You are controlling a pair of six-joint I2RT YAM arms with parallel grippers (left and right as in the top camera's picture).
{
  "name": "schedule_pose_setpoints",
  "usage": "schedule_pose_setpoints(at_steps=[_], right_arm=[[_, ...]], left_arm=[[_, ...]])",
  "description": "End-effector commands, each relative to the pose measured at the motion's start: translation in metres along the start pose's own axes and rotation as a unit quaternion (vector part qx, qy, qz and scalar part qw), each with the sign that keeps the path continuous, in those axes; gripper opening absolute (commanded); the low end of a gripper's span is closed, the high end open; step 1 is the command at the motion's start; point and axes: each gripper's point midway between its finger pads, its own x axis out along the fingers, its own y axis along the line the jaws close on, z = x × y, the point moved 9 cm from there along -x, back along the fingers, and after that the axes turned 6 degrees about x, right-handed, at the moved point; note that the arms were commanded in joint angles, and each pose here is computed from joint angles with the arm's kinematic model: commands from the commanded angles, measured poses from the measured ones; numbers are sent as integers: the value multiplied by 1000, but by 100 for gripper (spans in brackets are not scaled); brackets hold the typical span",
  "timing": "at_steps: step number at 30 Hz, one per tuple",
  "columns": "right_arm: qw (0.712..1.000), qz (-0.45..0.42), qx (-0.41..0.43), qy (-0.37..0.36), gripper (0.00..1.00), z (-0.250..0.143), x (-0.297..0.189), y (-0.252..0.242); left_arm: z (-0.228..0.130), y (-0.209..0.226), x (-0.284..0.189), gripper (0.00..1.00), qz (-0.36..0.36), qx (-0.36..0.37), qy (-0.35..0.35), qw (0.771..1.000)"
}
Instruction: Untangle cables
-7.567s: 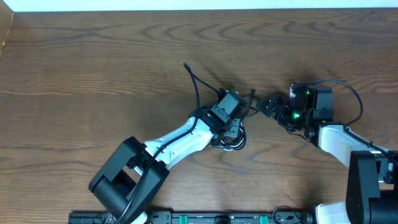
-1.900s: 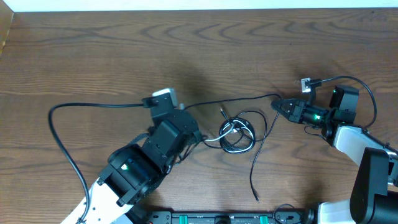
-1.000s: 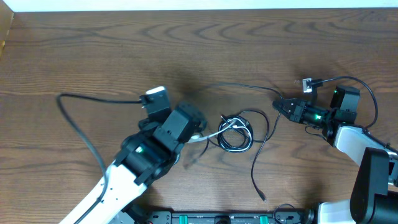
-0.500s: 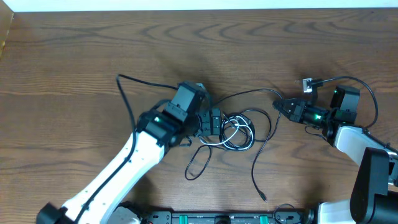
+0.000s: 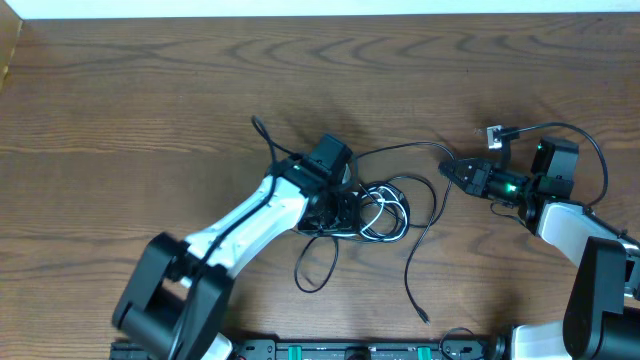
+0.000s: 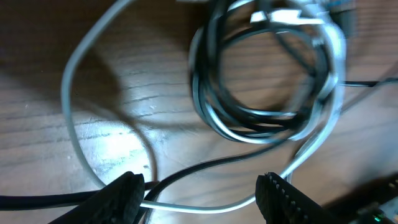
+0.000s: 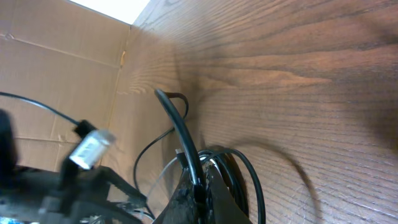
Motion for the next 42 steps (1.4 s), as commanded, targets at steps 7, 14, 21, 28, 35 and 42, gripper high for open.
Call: schedule_pose_setpoints(at_steps=[7, 14, 21, 28, 35, 42], right_arm=[[1000, 2, 2, -3, 1, 2, -2, 0], [1000, 1, 2, -4, 1, 2, -2, 0], [1000, 1, 3, -4, 1, 2, -2, 0], [1000, 1, 3, -4, 1, 2, -2, 0], [1000, 1, 3, -4, 1, 2, -2, 0], [1000, 1, 3, -4, 1, 2, -2, 0]], left_arm=[[5, 7, 26, 61, 6, -7, 26, 1000], [10, 9, 27, 59, 33, -33, -2, 999], [6, -3, 34, 50, 90, -28, -40, 995], [6, -13, 38, 50, 118, -25, -80, 989], [7, -13, 38, 36, 127, -35, -90, 987], [6, -14, 38, 36, 127, -33, -90, 987]])
